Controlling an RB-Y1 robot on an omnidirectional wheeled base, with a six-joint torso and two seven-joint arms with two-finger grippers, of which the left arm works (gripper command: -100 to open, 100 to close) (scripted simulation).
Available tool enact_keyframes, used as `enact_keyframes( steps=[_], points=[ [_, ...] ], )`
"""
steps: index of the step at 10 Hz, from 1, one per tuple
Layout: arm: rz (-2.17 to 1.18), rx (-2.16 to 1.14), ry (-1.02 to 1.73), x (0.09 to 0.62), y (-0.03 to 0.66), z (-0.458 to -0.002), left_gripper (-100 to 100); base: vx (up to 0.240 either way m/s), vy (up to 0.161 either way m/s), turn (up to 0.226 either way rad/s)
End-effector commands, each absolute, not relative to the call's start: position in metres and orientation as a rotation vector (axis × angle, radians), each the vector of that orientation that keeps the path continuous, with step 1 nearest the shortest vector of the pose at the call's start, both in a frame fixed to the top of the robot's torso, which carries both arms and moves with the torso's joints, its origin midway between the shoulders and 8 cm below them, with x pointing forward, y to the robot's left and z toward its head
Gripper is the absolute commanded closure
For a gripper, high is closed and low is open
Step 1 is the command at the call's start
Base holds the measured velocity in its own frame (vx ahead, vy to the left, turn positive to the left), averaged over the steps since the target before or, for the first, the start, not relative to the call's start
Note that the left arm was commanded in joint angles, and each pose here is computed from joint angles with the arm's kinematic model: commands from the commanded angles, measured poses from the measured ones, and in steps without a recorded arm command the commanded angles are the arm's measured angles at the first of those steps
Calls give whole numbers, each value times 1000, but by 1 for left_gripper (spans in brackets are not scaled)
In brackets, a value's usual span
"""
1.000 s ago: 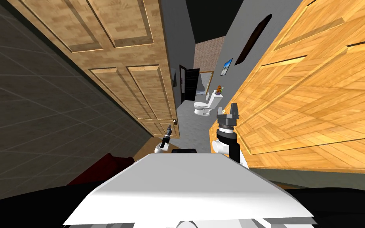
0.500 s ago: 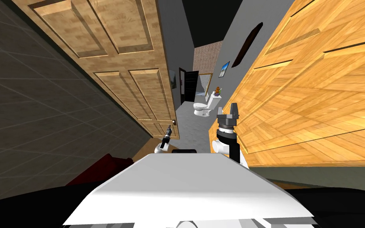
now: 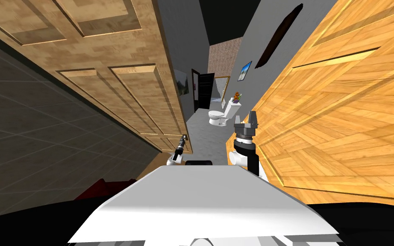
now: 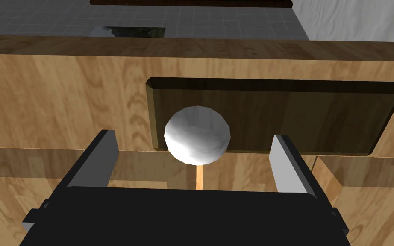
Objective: Push the door open
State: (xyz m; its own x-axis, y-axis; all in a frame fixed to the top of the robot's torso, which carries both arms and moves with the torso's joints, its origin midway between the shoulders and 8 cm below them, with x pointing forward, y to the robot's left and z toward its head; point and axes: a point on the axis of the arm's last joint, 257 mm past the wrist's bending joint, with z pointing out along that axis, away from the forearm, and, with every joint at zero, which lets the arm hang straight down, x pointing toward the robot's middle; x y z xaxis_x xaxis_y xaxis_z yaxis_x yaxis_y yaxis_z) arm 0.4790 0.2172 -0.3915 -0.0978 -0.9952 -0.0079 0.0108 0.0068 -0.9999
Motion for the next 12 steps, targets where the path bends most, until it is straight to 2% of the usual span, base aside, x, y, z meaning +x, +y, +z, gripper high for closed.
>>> enact_keyframes(
  steps=[1, 2, 3, 8, 12],
  points=[
    [-1280, -1149, 1271, 478, 217, -391, -100, 213, -31, -16],
    [-1280, -1150, 1274, 478, 217, -392, -100, 85, -17, 15],
    [-1280, -1150, 1274, 478, 217, -392, 100, -19, 1, -11],
    [-1280, -1150, 1274, 478, 217, -392, 100, -14, 3, -3],
    [-1241, -1170, 1249, 479, 238, -393, 100, 133, -45, 35]
  ],
)
